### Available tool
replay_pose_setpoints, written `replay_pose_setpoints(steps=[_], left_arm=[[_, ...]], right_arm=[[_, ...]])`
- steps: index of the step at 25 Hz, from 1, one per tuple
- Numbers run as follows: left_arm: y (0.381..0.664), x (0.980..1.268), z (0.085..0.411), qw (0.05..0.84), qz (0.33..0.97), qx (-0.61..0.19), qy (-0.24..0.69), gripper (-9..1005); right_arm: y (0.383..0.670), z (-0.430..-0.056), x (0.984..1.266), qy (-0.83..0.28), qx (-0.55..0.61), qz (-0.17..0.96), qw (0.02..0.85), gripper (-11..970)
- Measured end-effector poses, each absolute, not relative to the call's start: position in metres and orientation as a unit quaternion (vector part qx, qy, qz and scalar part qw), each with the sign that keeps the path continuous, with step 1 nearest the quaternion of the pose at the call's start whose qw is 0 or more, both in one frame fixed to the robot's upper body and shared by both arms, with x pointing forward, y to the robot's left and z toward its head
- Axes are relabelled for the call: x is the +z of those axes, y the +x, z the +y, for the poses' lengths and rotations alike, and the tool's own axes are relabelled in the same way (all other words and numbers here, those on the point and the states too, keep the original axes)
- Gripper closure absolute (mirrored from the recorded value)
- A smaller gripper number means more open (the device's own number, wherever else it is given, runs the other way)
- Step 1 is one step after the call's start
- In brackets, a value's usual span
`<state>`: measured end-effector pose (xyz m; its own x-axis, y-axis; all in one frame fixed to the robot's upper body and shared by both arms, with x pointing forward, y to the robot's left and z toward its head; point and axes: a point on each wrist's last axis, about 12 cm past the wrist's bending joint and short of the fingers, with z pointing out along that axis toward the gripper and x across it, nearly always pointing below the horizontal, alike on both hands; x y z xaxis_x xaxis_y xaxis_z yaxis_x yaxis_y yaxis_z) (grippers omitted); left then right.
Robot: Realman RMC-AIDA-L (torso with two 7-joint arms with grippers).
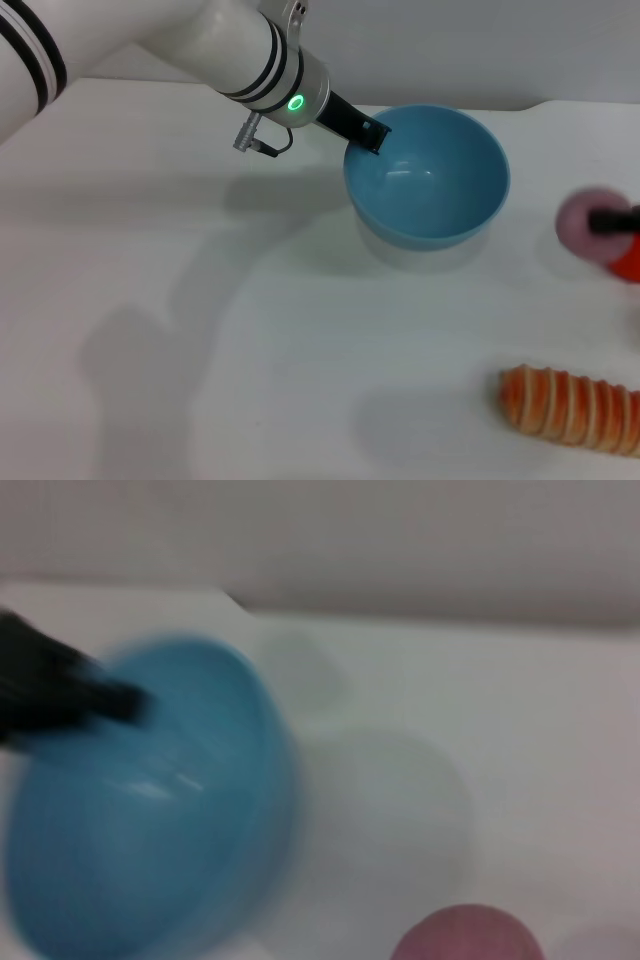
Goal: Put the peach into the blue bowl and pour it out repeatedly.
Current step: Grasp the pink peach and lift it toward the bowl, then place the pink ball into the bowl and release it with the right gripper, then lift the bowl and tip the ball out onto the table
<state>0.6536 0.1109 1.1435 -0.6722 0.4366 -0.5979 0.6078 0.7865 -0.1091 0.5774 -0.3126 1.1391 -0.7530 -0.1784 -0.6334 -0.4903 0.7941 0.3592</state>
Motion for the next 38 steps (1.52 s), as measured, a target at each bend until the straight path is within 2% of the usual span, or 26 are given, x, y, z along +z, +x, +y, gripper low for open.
replay_pose_setpoints(steps=[1,5,8,10,16,21,26,29,32,38], left_arm=[[0.653,1.144,0.11,0.283,0.902,-0.152,0.29,997],[0.649,1.141,0.099,0.282,0.896,-0.157,0.305,997],[0.646,1.139,0.093,0.283,0.893,-0.164,0.309,998],[0.644,1.138,0.092,0.283,0.892,-0.168,0.31,998],[0.641,1.134,0.093,0.279,0.894,-0.177,0.302,998],[0.641,1.132,0.095,0.278,0.896,-0.179,0.298,997],[0.642,1.13,0.097,0.28,0.897,-0.177,0.294,997],[0.642,1.13,0.098,0.282,0.896,-0.176,0.293,997],[0.642,1.133,0.093,0.29,0.889,-0.171,0.311,997],[0.648,1.154,0.074,0.352,0.844,-0.132,0.383,997]], right_arm=[[0.577,-0.313,1.139,-0.186,0.261,0.899,0.298,712],[0.578,-0.289,1.177,-0.24,0.318,0.853,0.336,729],[0.584,-0.268,1.188,-0.27,0.346,0.832,0.34,746],[0.591,-0.252,1.185,-0.287,0.348,0.83,0.329,762],[0.6,-0.235,1.17,-0.303,0.33,0.835,0.319,825],[0.601,-0.236,1.166,-0.302,0.321,0.836,0.328,583],[0.596,-0.253,1.159,-0.278,0.315,0.831,0.364,369],[0.591,-0.263,1.156,-0.265,0.319,0.824,0.386,370],[0.578,-0.29,1.148,-0.228,0.323,0.81,0.434,370],[0.516,-0.349,1.104,-0.083,0.375,0.74,0.552,370]])
